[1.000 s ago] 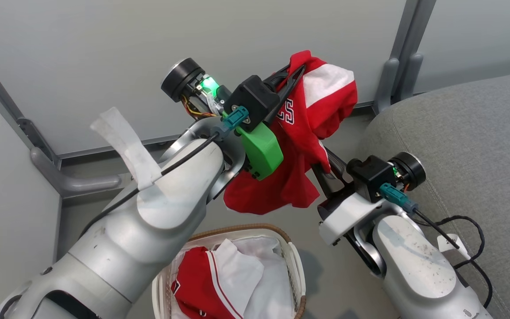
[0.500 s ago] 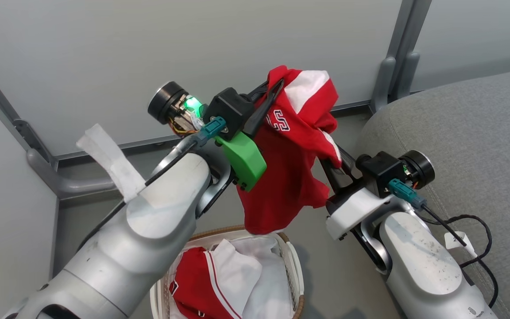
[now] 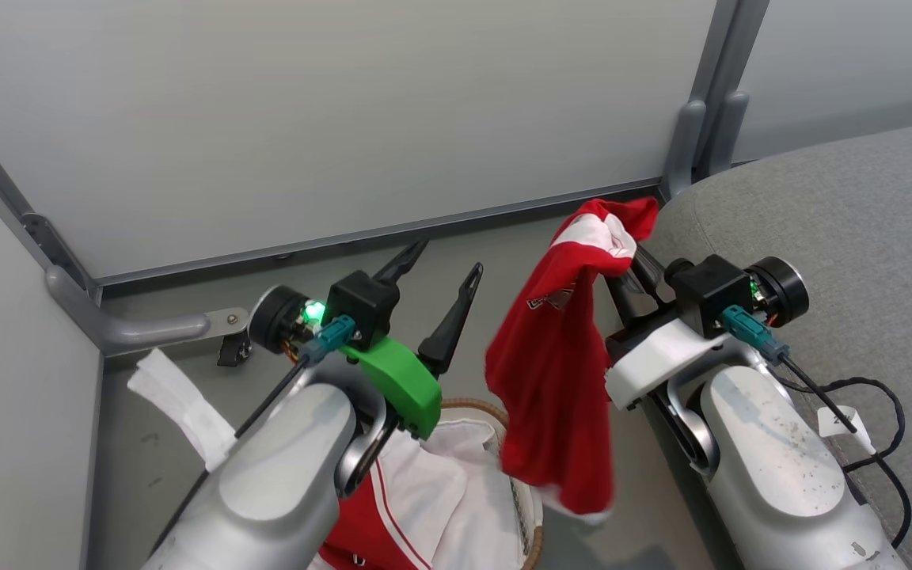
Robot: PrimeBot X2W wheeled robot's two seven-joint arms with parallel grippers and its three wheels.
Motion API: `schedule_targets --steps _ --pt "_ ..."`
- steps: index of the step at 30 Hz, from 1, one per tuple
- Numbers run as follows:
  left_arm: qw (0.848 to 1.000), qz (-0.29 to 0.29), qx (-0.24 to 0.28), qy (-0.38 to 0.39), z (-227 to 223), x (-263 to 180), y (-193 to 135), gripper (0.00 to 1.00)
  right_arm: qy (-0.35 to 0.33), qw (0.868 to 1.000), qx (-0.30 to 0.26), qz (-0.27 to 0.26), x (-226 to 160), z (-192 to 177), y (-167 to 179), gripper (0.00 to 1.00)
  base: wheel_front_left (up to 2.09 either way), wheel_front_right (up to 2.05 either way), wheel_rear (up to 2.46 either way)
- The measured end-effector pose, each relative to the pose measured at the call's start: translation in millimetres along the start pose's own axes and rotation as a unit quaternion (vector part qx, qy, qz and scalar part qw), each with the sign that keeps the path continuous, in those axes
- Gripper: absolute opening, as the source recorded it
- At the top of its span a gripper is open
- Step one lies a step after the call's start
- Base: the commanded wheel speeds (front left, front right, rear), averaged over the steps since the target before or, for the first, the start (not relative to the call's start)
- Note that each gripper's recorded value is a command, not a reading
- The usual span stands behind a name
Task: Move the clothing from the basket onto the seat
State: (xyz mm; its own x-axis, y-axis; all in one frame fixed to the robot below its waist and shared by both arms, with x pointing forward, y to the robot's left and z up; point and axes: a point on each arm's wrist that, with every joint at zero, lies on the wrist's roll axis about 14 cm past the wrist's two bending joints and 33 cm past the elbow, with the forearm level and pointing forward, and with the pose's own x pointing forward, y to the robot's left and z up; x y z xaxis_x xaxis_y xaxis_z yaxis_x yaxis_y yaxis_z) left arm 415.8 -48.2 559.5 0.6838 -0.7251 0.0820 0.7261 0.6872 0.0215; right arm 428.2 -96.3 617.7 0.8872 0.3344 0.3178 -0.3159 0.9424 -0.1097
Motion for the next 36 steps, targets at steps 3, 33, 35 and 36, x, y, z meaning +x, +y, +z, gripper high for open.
schedule_targets --steps 3,33,35,36 --pt "1.000 0.008 -0.030 -0.002 -8.7 -7.3 -7.2 1.00 0.002 1.000 -0.004 -0.006 -1.1 -0.8 -4.0 0.00 0.00 0.00 0.00" --pt "0.994 0.021 -0.108 0.019 -56.7 -34.4 -42.6 1.00 0.006 0.995 -0.052 -0.079 -14.4 3.9 -60.6 0.00 0.00 0.00 0.00" --pt "0.994 0.009 -0.110 0.018 -56.9 -28.9 -47.9 1.00 0.002 0.994 -0.063 -0.093 -16.3 9.3 -72.3 0.00 0.00 0.00 0.00" --pt "0.994 0.005 -0.112 0.017 -56.9 -25.7 -49.7 1.00 0.000 0.993 -0.069 -0.101 -18.1 11.7 -78.8 0.00 0.00 0.00 0.00"
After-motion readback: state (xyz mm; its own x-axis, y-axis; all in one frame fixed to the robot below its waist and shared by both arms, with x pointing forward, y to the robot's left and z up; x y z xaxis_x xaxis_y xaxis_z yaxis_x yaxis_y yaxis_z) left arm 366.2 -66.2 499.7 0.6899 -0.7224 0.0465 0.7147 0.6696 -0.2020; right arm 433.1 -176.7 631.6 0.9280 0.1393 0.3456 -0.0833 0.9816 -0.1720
